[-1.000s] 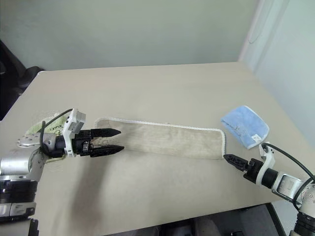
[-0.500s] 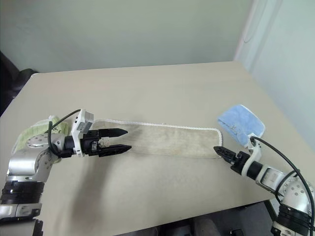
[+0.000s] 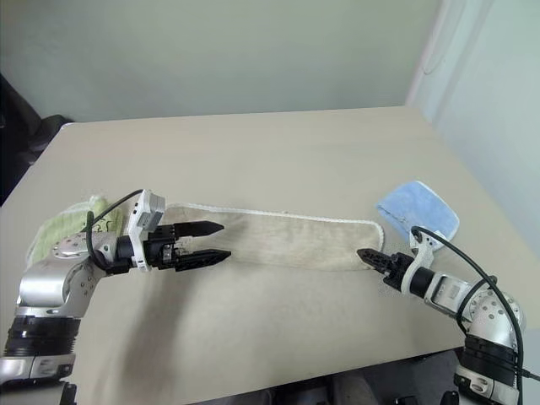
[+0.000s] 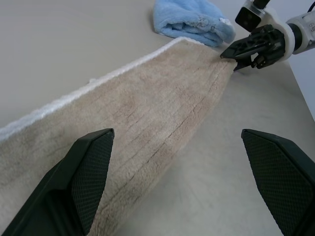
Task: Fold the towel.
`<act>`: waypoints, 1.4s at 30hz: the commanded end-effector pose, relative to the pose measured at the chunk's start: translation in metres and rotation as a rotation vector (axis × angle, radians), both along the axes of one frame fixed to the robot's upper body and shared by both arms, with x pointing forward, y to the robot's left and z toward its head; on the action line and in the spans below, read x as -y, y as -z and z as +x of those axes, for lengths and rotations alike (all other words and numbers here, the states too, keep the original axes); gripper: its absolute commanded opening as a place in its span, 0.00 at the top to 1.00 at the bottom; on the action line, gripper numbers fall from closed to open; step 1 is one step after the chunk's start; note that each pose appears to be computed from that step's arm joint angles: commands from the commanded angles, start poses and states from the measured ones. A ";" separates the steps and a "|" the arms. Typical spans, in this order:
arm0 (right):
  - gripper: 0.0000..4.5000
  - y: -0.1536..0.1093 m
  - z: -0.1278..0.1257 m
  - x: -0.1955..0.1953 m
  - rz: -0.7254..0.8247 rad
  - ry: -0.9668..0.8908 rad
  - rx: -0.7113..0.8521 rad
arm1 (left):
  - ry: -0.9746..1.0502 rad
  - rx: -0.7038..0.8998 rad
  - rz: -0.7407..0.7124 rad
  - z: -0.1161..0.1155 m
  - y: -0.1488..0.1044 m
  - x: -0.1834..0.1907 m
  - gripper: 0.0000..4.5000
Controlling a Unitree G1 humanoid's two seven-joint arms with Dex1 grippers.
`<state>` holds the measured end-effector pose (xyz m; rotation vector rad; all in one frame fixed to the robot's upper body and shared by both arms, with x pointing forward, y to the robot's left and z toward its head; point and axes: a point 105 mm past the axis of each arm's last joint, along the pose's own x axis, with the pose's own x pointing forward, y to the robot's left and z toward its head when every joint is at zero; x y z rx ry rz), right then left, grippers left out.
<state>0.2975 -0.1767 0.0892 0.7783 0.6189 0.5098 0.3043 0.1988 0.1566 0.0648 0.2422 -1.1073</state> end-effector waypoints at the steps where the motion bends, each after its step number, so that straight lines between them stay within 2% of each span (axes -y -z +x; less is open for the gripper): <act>1: 0.67 -0.014 0.000 0.008 -0.002 0.022 0.055 | 0.014 0.049 -0.006 -0.002 -0.011 0.004 0.00; 5: 0.99 -0.027 0.003 0.014 -0.032 0.031 0.112 | 0.015 0.054 -0.014 -0.001 -0.012 0.006 0.00; 8: 0.99 -0.035 0.003 0.017 -0.125 0.008 0.157 | 0.015 0.057 -0.019 0.000 -0.013 0.007 0.00; 11: 0.99 -0.052 0.001 0.018 -0.343 -0.089 0.271 | 0.012 0.056 -0.022 0.001 -0.013 0.007 0.00; 14: 0.99 -0.065 0.004 0.026 -0.494 -0.141 0.341 | 0.010 0.052 -0.025 0.001 -0.011 0.007 0.00; 19: 0.99 -0.070 0.009 0.035 -0.767 -0.275 0.410 | 0.007 0.052 -0.033 0.003 -0.010 0.010 0.00; 24: 0.99 -0.072 0.015 0.012 -0.961 -0.488 0.536 | 0.006 0.055 -0.041 0.004 -0.009 0.013 0.00; 34: 0.99 -0.083 0.031 -0.061 -0.960 -0.714 0.718 | 0.000 0.062 -0.058 0.004 -0.007 0.017 0.00; 42: 0.99 -0.060 0.042 -0.102 -0.913 -0.802 0.706 | -0.014 0.070 -0.069 0.003 -0.007 0.017 0.00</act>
